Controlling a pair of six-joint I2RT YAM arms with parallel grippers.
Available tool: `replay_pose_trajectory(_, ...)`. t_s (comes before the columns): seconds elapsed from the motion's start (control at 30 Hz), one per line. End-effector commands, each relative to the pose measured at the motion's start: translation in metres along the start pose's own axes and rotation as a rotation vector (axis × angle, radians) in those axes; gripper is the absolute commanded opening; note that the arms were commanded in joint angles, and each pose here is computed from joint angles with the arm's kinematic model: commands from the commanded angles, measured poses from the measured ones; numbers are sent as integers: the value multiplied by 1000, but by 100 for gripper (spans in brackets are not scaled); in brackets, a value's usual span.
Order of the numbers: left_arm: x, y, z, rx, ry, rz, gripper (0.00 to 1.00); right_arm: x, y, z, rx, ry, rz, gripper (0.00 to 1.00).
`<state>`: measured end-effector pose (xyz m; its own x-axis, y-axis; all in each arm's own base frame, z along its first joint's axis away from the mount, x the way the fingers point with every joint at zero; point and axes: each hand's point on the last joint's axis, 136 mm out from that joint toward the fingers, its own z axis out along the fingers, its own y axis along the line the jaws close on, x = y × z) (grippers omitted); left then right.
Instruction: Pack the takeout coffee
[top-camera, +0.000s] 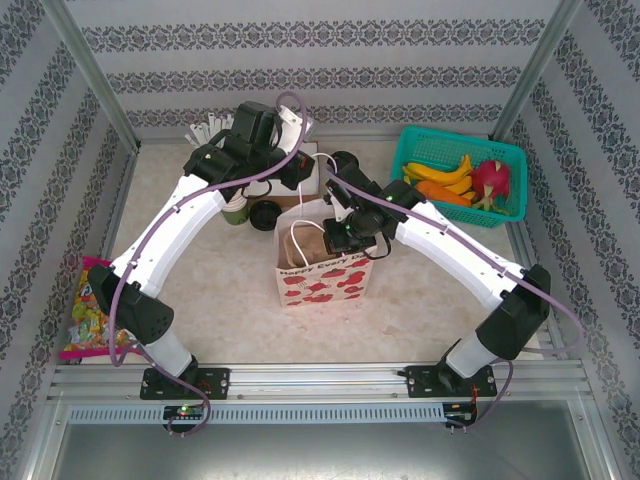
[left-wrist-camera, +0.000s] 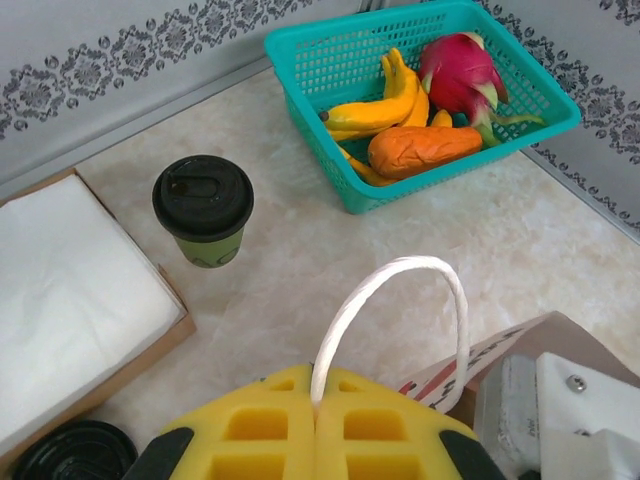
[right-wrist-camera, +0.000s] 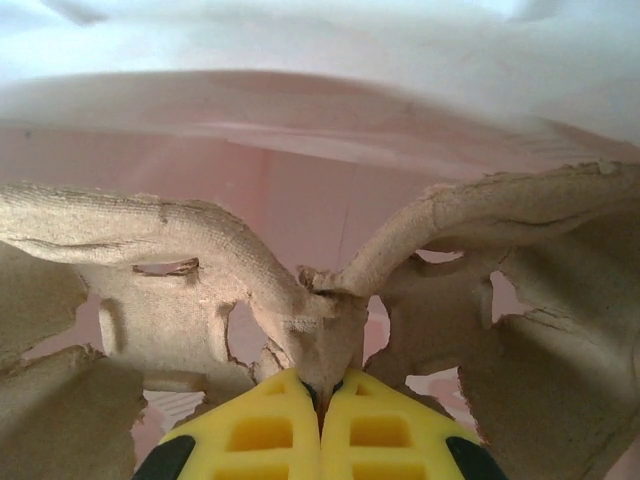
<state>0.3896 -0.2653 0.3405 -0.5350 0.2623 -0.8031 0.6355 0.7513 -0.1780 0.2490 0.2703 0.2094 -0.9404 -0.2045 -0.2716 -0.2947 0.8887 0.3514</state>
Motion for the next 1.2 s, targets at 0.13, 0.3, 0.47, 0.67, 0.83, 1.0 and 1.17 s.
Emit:
replay_pose_trajectory(0.13, -6, 3, -4, -12, -24, -114, 0, 23, 5, 6, -3, 146, -50, 0)
replay_pose_trajectory(0.3, -13, -3, -9, 17, -88, -106, 0, 29, 6, 13, -16, 193, -57, 0)
replay_pose_trajectory(0.47, -14, -21, -16, 115, -133, -56, 0, 33, 6, 21, -11, 249, -39, 0)
replay_pose_trajectory(0.67, -10, -30, -21, 163, -146, -14, 0, 27, 4, 25, 15, 260, 15, 0)
replay_pose_trajectory(0.83, -5, -35, -32, 173, -142, 29, 29, 26, 3, 25, 27, 274, 52, 0)
replay_pose_trajectory(1.0, 10, -34, -61, 118, -155, 48, 57, 21, 7, 22, 20, 264, 59, 0)
replay_pose_trajectory(1.17, 43, -45, -86, 147, -114, 34, 67, 20, 6, 21, 27, 259, 64, 0)
